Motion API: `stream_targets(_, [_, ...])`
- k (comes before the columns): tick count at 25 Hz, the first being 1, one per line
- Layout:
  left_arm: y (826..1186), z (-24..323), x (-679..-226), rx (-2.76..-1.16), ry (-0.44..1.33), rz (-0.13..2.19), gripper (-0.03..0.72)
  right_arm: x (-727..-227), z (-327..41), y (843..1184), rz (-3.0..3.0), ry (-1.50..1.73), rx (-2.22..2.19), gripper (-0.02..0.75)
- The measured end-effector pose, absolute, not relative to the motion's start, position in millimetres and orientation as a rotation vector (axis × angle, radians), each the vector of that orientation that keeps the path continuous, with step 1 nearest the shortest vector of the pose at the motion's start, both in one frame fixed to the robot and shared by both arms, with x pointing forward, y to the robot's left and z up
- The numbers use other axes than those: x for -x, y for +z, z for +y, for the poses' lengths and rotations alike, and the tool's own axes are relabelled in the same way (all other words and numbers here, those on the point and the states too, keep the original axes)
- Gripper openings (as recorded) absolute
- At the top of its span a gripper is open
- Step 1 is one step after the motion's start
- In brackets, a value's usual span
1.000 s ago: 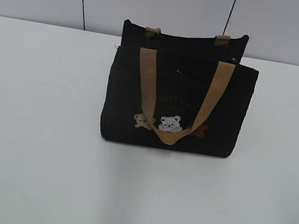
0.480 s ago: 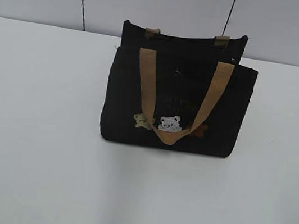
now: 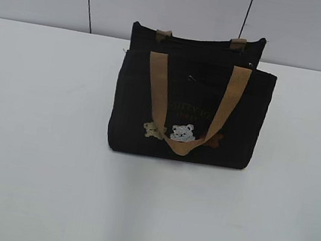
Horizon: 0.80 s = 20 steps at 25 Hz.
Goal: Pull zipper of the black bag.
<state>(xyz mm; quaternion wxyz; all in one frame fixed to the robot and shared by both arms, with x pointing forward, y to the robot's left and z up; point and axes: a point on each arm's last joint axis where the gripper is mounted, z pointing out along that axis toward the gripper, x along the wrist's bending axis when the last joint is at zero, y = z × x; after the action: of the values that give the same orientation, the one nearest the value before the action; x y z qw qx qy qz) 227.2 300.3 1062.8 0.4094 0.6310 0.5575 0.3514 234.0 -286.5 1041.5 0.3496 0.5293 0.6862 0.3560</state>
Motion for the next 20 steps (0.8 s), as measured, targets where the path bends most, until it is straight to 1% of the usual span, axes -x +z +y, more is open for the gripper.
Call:
stream_targets(15, [1062.8,300.1,-227.2,-1.591,0.884,1.402,0.508,-234.0,-286.5,1041.5,1.775,0.925,-1.377,0.483])
stream_targets(20, [1062.8,300.1,-227.2,-1.591,0.884,1.402,0.508,-234.3,-290.9,1041.0,1.713,0.909,-1.455,0.483])
